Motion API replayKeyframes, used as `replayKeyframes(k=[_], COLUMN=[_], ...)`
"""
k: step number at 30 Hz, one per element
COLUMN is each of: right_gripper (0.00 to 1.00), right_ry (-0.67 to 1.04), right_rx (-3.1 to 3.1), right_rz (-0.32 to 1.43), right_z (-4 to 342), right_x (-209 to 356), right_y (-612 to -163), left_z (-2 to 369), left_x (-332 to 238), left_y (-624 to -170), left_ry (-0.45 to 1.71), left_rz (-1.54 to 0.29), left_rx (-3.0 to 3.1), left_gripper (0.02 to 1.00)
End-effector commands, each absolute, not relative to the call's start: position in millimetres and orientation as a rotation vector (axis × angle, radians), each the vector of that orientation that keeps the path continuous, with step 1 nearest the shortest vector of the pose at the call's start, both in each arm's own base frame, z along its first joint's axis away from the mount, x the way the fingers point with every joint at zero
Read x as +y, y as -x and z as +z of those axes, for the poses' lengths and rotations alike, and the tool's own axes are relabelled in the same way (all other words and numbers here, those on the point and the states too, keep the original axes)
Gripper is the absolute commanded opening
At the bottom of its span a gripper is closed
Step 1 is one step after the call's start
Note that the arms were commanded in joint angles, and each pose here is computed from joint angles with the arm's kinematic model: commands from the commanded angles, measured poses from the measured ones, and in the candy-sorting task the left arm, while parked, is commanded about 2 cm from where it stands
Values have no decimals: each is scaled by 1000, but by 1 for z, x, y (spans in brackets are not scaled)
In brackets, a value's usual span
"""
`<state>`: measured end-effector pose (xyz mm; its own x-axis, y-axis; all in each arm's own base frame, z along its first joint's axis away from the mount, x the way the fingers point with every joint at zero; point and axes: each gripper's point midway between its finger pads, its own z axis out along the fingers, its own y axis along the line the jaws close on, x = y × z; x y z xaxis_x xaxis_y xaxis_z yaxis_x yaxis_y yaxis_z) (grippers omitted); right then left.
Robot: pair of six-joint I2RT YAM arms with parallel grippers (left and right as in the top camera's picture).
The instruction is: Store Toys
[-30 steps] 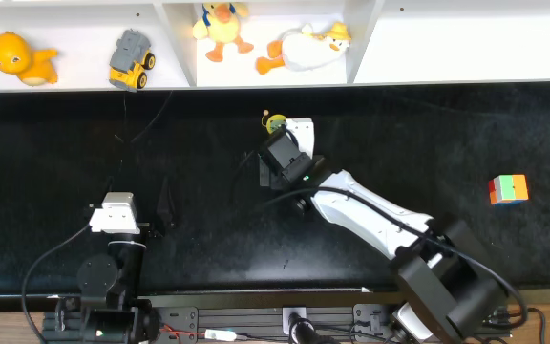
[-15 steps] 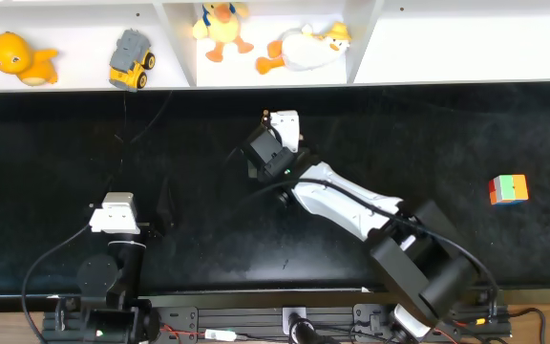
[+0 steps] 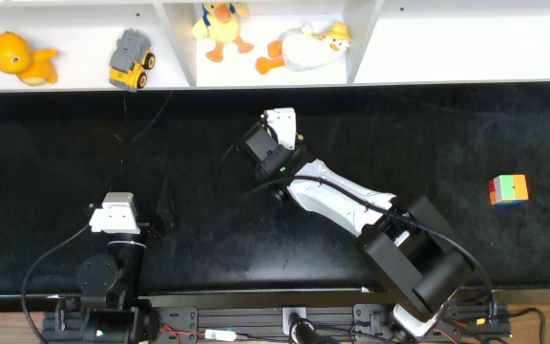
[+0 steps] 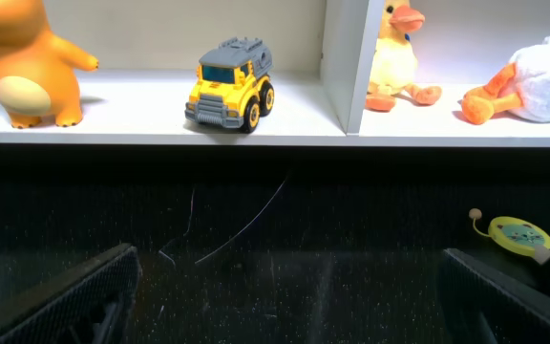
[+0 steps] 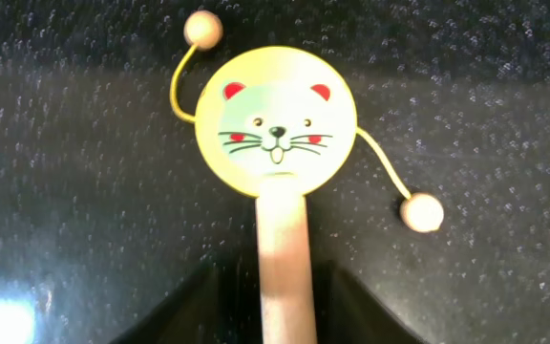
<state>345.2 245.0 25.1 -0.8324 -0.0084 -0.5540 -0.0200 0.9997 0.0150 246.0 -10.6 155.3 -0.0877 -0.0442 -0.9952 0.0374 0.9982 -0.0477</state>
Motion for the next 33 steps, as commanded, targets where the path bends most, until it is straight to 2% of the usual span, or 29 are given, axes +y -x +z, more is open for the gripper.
replayKeyframes(k=[1, 4, 8, 18, 27, 33], right_gripper=[226, 112, 45, 45, 45, 45], right_ry=[24, 23, -5, -137, -81, -37], right_rx=[2571, 2575, 2584, 2642, 2597, 2573], right_rz=[45, 61, 92, -29, -141, -224], right_z=[21, 24, 39, 95, 144, 158], right_x=[251, 251, 243, 159, 80, 40], right_y=[-344, -343, -344, -328, -328, -334], left_z=[156, 156, 156, 156, 156, 156], left_x=[-11, -11, -11, -11, -11, -11], left_y=[-246, -246, -246, -246, -246, -246], left_ry=[-12, -12, -12, -12, -12, -12], left_rz=[-51, -51, -51, -51, -51, -51], left_rx=[1650, 1650, 1650, 1650, 1650, 1650], left_gripper=[998, 998, 998, 998, 998, 998])
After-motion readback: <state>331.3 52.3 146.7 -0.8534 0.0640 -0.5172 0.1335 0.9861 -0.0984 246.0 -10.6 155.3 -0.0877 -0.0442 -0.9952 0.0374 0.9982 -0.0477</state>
